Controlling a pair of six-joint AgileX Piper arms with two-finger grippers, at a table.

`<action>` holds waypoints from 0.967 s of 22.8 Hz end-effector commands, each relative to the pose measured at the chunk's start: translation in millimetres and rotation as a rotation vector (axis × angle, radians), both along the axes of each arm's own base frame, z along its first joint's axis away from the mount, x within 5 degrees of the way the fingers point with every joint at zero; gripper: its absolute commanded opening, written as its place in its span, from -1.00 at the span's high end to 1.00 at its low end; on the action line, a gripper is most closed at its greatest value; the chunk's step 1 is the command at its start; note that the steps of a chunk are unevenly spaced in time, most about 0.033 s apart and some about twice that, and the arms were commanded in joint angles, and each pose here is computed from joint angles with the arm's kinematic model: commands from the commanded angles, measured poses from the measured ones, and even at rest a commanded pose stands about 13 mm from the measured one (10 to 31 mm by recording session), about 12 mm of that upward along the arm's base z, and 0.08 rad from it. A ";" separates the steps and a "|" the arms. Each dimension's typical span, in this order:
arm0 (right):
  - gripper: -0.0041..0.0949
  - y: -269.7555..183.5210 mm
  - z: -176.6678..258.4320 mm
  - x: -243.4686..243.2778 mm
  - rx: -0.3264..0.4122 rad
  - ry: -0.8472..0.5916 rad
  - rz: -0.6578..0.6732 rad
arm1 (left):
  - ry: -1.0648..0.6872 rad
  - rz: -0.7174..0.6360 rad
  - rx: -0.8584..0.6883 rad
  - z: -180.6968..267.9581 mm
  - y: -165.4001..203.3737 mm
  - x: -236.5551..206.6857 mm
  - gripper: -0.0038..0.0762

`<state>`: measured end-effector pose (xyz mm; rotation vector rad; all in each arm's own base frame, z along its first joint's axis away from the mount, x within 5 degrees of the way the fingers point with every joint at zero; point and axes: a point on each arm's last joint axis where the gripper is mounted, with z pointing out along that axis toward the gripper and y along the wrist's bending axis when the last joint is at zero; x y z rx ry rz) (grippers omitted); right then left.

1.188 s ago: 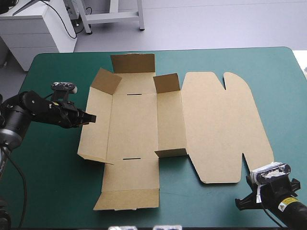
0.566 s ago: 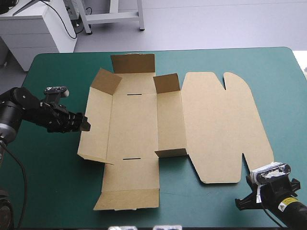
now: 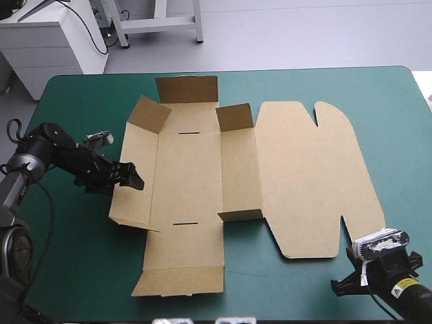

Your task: Fold the box

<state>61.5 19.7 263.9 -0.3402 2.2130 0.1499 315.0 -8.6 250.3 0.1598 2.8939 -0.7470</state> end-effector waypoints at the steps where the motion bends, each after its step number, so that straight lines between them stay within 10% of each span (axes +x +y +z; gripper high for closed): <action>1: 0.95 0.1 12.5 4.1 0.018 -0.078 -0.013 | -0.054 0.013 -0.105 12.9 -7.6 6.7 -0.64; 9: 0.95 0.1 12.5 4.1 0.018 -0.078 -0.013 | 0.030 0.011 -0.122 -8.0 -8.2 7.3 -0.45; 14: 0.95 0.1 12.5 4.1 0.018 -0.078 -0.013 | 0.025 0.123 -0.172 -27.7 -11.4 4.6 0.90; 22: 0.95 0.1 12.5 4.1 0.018 -0.078 -0.013 | -0.029 0.047 -0.174 -28.1 -12.4 4.2 0.92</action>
